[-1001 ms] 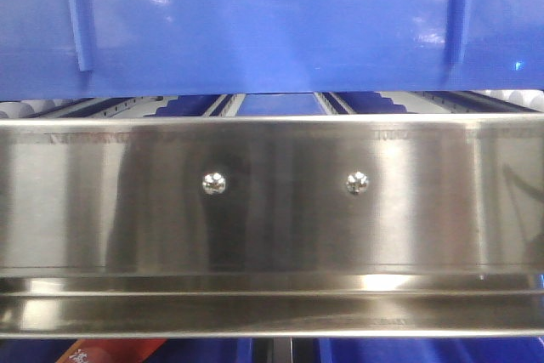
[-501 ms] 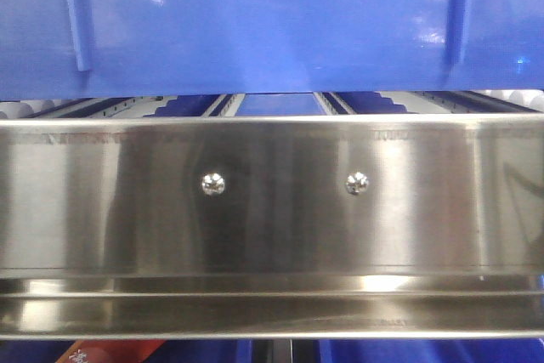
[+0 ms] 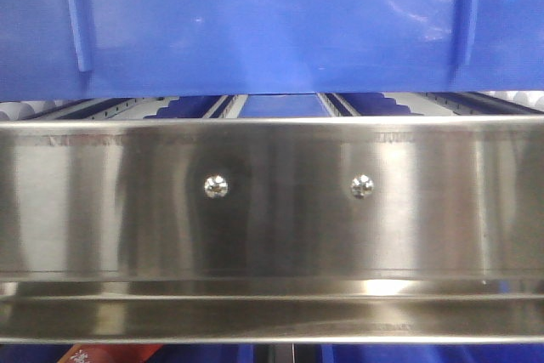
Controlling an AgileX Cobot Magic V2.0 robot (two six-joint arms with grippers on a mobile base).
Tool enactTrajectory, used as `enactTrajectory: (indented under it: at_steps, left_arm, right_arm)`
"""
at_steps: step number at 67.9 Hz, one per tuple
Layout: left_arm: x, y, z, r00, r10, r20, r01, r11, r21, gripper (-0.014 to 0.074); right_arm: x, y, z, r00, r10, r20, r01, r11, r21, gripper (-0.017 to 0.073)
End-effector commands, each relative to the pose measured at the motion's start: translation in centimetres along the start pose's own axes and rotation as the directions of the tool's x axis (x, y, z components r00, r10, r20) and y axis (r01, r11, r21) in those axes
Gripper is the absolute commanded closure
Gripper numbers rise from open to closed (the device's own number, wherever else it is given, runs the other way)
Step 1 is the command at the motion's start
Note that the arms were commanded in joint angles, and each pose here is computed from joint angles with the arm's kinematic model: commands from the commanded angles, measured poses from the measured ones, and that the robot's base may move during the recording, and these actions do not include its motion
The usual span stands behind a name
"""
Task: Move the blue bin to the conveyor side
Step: 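Reach both grippers to the rims of the blue bin on the roller shelf, then grip the blue bin's side rims with both grippers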
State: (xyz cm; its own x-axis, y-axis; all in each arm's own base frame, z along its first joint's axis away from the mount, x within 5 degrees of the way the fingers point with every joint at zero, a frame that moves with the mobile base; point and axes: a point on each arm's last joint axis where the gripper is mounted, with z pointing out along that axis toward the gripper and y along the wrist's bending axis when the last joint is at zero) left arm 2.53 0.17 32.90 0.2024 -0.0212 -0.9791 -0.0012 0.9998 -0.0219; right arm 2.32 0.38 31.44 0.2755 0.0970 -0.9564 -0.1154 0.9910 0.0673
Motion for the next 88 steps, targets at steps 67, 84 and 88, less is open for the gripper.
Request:
enactTrajectory:
  at_steps: [67, 84, 88]
  left_arm:
    - [-12.7, -3.1, 15.8, 0.836, 0.066, -0.545, 0.006, 0.992, 0.130, -0.0008]
    - [-12.7, -4.1, 20.7, 0.703, 0.053, -0.709, 0.016, 0.996, 0.091, -0.0008]
    - [-12.4, -4.3, 21.6, 0.674, 0.038, -0.737, 0.025, 0.997, 0.074, -0.0008]
  right_arm:
    - [-11.2, 2.2, 18.0, 0.836, -0.045, -0.547, -0.021, 0.993, -0.114, 0.0000]
    - [-11.8, 3.2, 23.1, 0.647, -0.111, -0.755, -0.035, 0.984, -0.174, 0.0000]
    - [-11.2, 3.2, 24.1, 0.591, -0.122, -0.798, -0.037, 0.983, -0.178, 0.0000]
